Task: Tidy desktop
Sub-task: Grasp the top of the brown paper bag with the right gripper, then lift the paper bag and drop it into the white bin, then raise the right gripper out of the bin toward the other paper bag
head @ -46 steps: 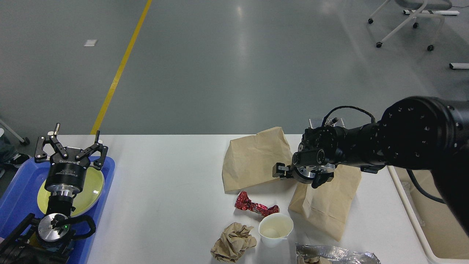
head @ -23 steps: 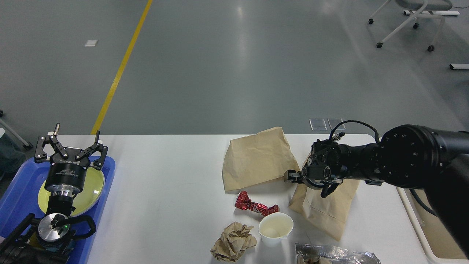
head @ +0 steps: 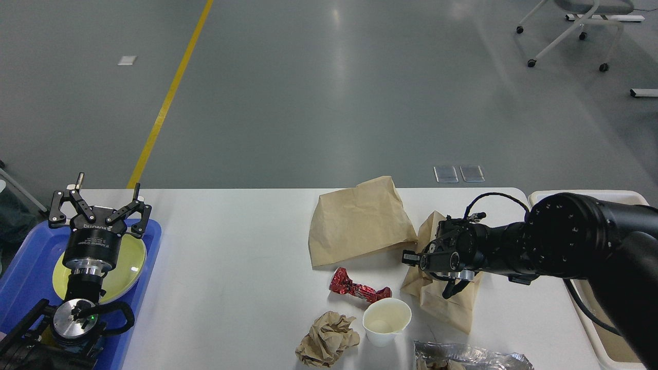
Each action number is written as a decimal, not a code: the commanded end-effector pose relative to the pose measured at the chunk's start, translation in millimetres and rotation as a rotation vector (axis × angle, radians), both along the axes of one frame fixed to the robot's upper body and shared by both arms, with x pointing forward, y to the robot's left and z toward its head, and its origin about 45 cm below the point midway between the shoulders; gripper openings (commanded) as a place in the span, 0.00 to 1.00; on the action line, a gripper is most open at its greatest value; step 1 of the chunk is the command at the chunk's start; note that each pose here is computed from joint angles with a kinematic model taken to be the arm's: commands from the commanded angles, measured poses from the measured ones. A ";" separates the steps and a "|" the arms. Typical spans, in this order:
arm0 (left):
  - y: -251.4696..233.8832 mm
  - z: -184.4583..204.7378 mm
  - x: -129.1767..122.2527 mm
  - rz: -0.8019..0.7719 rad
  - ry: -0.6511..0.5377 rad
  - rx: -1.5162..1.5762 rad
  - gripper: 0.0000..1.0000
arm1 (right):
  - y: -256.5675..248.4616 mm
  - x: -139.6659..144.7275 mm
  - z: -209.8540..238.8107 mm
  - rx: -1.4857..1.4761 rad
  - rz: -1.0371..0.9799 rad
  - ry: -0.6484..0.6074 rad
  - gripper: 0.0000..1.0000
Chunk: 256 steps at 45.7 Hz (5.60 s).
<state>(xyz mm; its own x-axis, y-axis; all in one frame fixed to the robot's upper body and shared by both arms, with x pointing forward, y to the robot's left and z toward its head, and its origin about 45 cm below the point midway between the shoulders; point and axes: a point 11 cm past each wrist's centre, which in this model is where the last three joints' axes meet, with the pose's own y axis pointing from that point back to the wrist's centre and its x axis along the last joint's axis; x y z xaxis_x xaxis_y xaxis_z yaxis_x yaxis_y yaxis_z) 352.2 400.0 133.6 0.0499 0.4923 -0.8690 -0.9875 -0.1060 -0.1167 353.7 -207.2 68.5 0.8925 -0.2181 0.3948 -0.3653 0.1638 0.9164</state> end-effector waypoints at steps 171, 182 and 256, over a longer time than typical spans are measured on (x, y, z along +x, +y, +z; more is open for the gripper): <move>0.0 0.0 0.0 0.000 0.000 0.001 0.96 | -320.3 -51.7 -13.5 -0.365 -0.644 -0.403 0.78; 0.0 0.0 0.0 0.000 0.000 0.001 0.96 | -319.7 -53.1 -14.5 -0.363 -0.645 -0.398 1.00; 0.0 0.0 0.0 0.000 0.000 0.001 0.96 | 48.8 -27.7 374.8 -0.022 0.376 0.179 1.00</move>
